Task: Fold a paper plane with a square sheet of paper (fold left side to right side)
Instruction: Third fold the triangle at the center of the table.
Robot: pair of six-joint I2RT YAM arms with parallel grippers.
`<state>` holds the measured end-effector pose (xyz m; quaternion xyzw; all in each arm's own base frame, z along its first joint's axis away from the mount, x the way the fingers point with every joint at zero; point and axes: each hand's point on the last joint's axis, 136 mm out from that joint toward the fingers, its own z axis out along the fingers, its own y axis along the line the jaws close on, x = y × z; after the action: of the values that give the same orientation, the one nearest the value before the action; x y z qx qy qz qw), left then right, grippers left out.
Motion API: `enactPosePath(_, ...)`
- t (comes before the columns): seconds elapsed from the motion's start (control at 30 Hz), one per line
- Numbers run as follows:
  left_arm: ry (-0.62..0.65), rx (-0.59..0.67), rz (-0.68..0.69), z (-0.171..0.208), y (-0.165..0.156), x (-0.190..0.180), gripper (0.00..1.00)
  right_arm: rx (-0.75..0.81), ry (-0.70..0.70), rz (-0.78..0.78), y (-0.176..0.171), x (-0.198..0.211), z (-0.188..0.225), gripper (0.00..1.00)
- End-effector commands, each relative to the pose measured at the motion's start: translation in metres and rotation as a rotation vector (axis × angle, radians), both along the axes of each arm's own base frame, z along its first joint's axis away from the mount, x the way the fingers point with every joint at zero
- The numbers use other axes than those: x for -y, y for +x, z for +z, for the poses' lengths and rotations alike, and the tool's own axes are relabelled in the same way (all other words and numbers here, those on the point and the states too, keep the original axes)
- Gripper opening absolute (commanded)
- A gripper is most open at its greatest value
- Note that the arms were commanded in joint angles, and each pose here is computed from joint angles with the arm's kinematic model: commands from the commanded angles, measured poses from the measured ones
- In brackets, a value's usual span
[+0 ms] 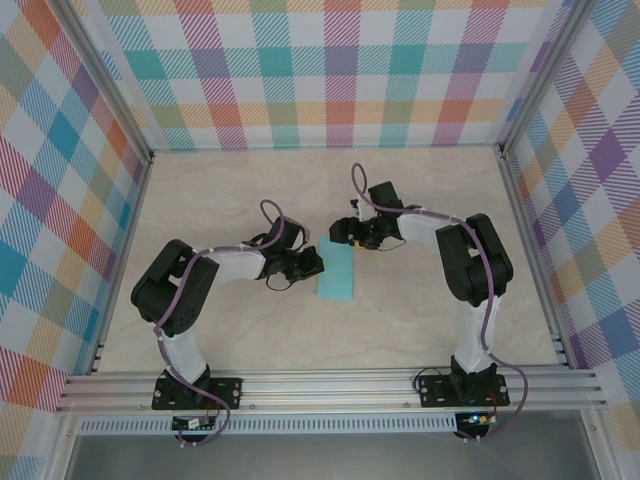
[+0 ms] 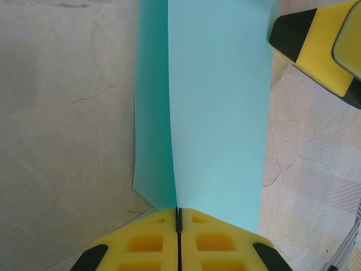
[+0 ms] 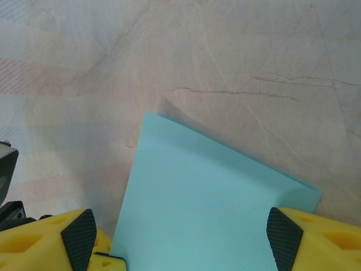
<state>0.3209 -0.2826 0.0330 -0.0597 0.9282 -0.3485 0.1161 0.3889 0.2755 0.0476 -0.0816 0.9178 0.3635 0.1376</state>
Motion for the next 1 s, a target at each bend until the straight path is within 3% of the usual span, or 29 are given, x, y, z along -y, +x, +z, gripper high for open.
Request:
enactPosePath(0.0,-0.026,0.013,0.001,0.014,-0.001,0.002,0.03,0.189,-0.011,0.031,0.015,-0.001,0.051,0.84)
enactPosePath(0.17,-0.024,0.003,0.017,0.016,-0.003,0.002,0.03,0.343,-0.032,0.025,-0.005,0.017,0.088,0.85)
enactPosePath(0.23,-0.026,-0.006,0.022,0.016,-0.004,0.003,0.03,0.409,-0.048,0.048,-0.029,0.022,0.095,0.85)
enactPosePath(0.43,-0.028,-0.02,0.032,0.017,-0.004,0.004,0.02,0.565,-0.184,0.149,-0.114,0.026,0.076,0.84)
enactPosePath(0.6,-0.026,-0.023,0.025,0.019,-0.004,0.005,0.02,0.717,-0.308,0.253,-0.165,0.019,0.058,0.83)
enactPosePath(0.97,-0.023,-0.026,0.022,0.021,-0.005,0.006,0.01,0.913,-0.57,0.518,-0.187,-0.032,0.018,0.83)
